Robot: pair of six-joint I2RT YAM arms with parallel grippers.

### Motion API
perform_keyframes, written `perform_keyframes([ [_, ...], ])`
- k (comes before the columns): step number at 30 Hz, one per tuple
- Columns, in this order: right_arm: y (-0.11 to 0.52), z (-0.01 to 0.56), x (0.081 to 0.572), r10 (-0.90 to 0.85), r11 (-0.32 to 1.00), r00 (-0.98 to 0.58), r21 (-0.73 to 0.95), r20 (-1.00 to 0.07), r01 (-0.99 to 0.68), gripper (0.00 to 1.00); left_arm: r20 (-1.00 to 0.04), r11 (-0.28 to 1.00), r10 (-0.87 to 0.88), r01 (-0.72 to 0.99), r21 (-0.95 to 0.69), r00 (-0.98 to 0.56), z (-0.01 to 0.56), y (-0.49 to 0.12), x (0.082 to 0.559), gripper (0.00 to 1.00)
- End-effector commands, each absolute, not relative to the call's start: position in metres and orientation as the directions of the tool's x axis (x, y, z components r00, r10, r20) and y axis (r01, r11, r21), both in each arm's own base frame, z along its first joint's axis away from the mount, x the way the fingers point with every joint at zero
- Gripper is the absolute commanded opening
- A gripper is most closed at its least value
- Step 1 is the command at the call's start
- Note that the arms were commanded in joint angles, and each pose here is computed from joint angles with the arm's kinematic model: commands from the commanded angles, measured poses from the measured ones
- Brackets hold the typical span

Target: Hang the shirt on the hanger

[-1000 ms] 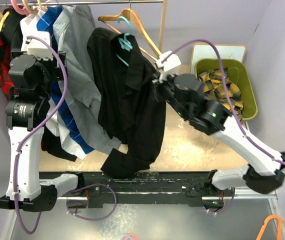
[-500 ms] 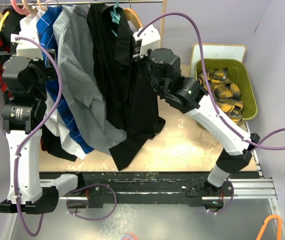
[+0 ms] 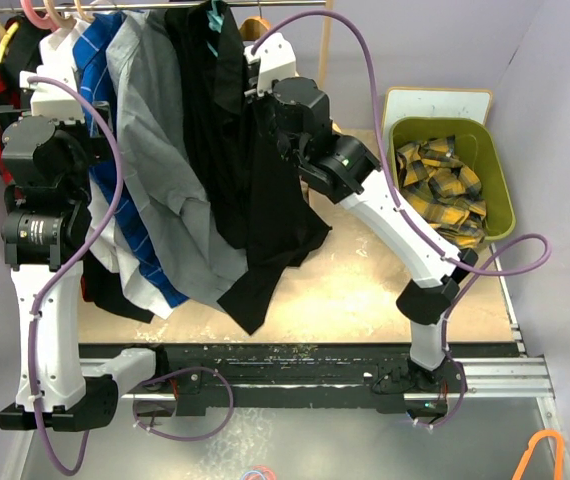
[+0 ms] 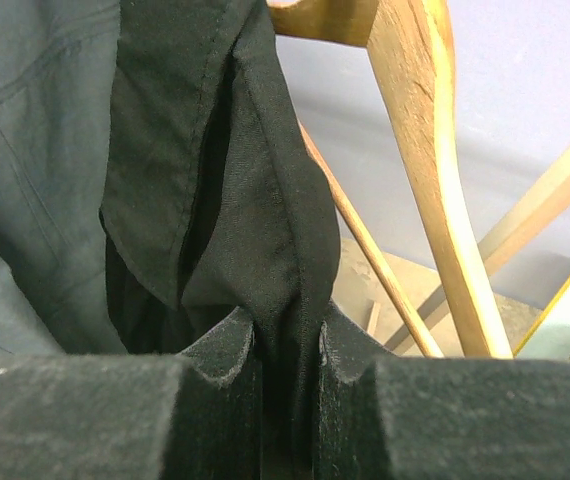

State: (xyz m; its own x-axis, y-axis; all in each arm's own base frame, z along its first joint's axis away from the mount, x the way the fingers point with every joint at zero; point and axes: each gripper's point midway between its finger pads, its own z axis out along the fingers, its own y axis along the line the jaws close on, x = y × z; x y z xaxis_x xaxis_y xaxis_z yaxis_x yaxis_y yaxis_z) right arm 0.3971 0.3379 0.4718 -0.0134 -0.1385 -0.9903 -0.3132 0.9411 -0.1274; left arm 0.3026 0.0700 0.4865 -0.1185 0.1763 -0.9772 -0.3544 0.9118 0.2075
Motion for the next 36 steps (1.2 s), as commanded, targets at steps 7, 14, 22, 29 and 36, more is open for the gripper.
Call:
perform_keyframes([
  [7,0.341,0.520,0.402,0.050,0.947,0.069,0.025,-0.996,-0.321,0.00,-0.981,0.914,0.171,-0.357,0.192,-0.091,0.491,0.071,0.299,1.00],
  [14,0.355,0.500,0.409,0.035,0.934,0.023,0.025,-0.999,-0.355,0.00,-0.982,0.921,0.165,-0.342,0.188,-0.096,0.487,0.068,0.300,1.00],
  [22,0.375,0.484,0.414,0.024,0.914,-0.009,0.026,-1.000,-0.404,0.00,-0.982,0.932,0.156,-0.313,0.182,-0.106,0.481,0.064,0.302,1.00],
  [29,0.382,0.471,0.420,0.009,0.914,-0.030,0.020,-1.000,-0.406,0.00,-0.980,0.940,0.158,-0.287,0.187,-0.120,0.476,0.061,0.305,1.00],
  [36,0.385,0.465,0.421,0.019,0.915,-0.036,0.032,-0.999,-0.402,0.00,-0.980,0.945,0.150,-0.273,0.180,-0.127,0.472,0.060,0.307,1.00],
])
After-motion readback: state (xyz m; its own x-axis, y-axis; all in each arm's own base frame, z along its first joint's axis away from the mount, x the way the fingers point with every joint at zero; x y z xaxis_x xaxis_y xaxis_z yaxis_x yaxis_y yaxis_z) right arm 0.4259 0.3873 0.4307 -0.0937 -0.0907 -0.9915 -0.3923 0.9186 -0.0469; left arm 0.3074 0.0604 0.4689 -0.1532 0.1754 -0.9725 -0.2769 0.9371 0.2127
